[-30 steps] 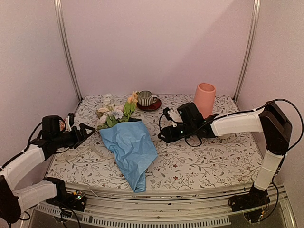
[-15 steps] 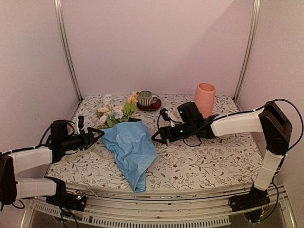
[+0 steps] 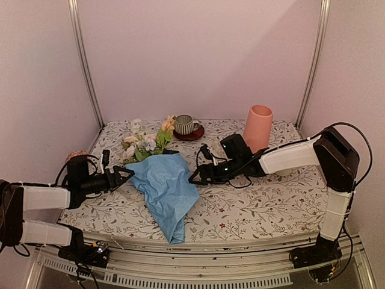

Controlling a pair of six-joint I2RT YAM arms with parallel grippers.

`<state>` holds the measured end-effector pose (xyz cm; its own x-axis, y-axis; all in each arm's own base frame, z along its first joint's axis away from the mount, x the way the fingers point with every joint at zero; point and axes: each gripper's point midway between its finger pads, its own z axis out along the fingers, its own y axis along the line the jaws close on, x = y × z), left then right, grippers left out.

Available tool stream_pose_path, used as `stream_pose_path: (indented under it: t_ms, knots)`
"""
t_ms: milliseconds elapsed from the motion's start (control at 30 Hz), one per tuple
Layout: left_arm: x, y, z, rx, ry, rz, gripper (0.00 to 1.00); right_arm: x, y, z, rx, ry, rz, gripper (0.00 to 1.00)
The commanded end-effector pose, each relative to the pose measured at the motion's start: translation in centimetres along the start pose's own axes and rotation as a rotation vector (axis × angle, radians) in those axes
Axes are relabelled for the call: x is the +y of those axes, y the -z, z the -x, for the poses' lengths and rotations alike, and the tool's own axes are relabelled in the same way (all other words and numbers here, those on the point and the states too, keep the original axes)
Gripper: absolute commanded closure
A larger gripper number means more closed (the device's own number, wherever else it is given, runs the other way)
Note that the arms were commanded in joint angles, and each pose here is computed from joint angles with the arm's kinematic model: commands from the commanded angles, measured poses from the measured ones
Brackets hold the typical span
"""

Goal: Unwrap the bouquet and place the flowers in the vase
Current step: Move the folded bouquet to the center of the board.

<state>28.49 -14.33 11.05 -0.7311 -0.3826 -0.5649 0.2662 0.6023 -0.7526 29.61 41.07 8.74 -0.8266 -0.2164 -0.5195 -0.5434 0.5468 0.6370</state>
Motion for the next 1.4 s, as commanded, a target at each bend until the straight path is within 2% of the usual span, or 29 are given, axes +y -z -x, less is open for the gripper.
stream_pose_path:
  t_ms: [0,300,500,633,700,733,833,1000,1367]
  knots:
    - [0.0,-0.7,-0.9,0.024,0.002,-0.046,0.19,0.7,-0.6,0.6,0.03,-0.037,0.089,0.15]
    - [0.5,-1.9,-0.8,0.034,0.01,-0.059,0.27,2.5,-1.2,-0.4,0.088,-0.065,0.242,0.38]
    - [1.2,-2.7,-0.3,0.027,0.012,-0.048,0.38,3.2,-1.8,-1.2,0.121,-0.111,0.327,0.54]
    - [1.6,-3.2,-0.2,0.033,0.008,-0.046,0.48,3.0,-1.8,-1.5,0.127,-0.131,0.339,0.78]
    - [1.7,-3.5,-0.2,0.036,0.0,-0.048,0.54,2.7,-1.4,-1.5,0.121,-0.137,0.332,0.94]
    - [1.8,-3.7,-0.2,0.041,-0.003,-0.048,0.57,2.5,-1.2,-1.5,0.116,-0.141,0.327,0.96]
    - [2.3,-4.4,-0.3,0.063,-0.003,-0.045,0.65,1.7,-0.4,-1.1,0.099,-0.151,0.32,0.97]
    - [2.8,-5.7,-0.3,0.083,-0.007,-0.05,0.73,0.6,0.6,-1.1,0.082,-0.157,0.298,0.97]
    - [3.7,-8.4,-0.9,0.128,-0.022,-0.032,0.73,-2.7,1.0,-1.8,0.077,-0.18,0.201,0.97]
